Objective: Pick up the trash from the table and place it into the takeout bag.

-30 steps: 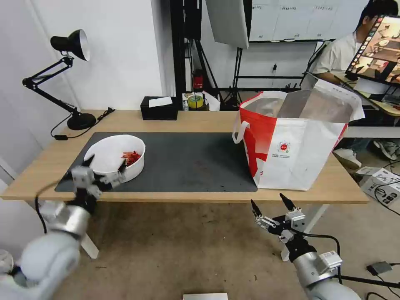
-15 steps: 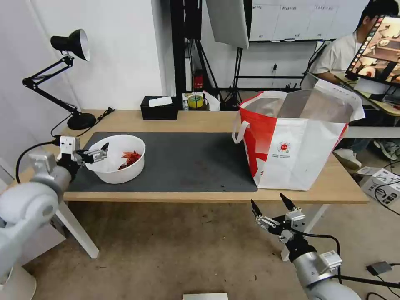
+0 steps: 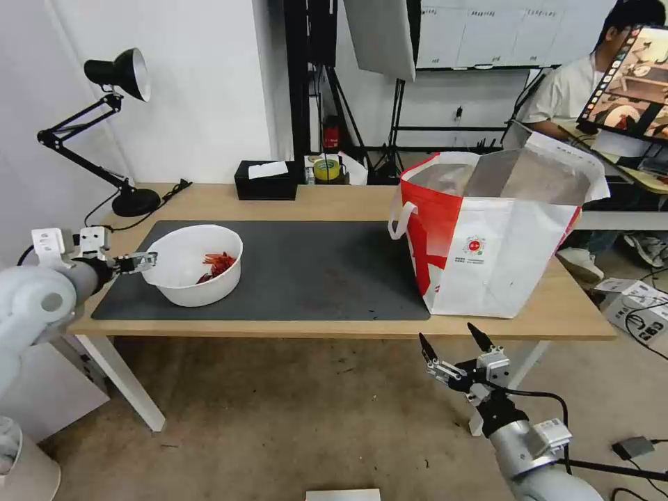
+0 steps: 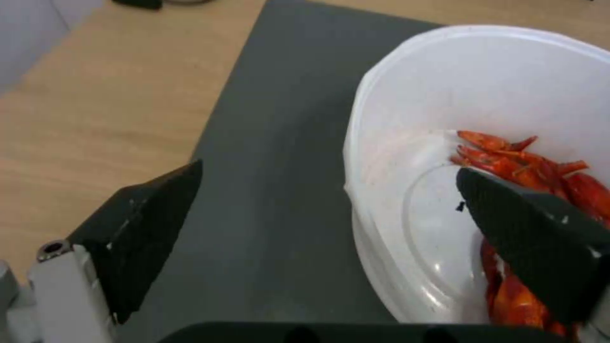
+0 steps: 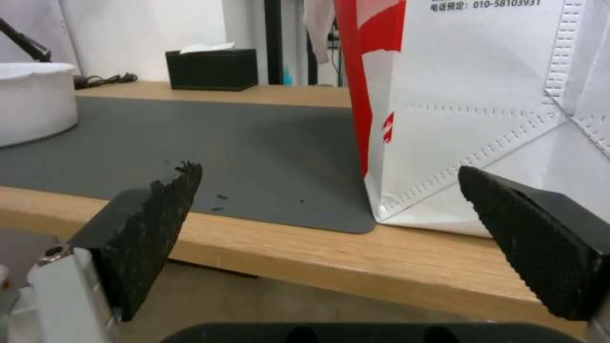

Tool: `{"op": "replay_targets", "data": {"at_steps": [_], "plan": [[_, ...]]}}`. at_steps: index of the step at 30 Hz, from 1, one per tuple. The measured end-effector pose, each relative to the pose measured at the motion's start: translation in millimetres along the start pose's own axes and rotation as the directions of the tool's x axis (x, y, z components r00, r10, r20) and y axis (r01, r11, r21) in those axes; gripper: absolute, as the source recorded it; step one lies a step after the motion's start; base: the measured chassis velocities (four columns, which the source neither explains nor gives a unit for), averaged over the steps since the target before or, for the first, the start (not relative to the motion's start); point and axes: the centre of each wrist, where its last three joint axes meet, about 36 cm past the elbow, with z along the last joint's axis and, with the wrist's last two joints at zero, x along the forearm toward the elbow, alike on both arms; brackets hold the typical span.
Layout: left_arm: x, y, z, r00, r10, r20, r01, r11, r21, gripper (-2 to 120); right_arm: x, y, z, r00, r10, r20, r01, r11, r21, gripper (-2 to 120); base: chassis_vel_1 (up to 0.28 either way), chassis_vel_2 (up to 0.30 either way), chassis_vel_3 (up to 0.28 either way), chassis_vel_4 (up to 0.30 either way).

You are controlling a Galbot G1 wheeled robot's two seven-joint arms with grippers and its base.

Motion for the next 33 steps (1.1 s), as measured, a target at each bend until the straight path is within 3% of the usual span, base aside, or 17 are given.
{"op": "replay_targets", "data": {"at_steps": [7, 33], "plan": [[-11, 5.7, -3.1, 0.997, 0.017, -0.077, -0.010, 0.996, 0.091, 100, 0, 0, 0, 1.000, 0.000, 0.000, 0.000, 1.000, 0.000, 100, 0.000, 0.000, 0.000, 0.000], [-37, -5.5, 0.5, 0.988, 0.051, -0.147, -0.025, 0.984, 0.175, 100, 0, 0, 0, 1.000, 0.000, 0.000, 0.000, 1.000, 0.000, 100, 0.000, 0.000, 0.000, 0.000]]}}
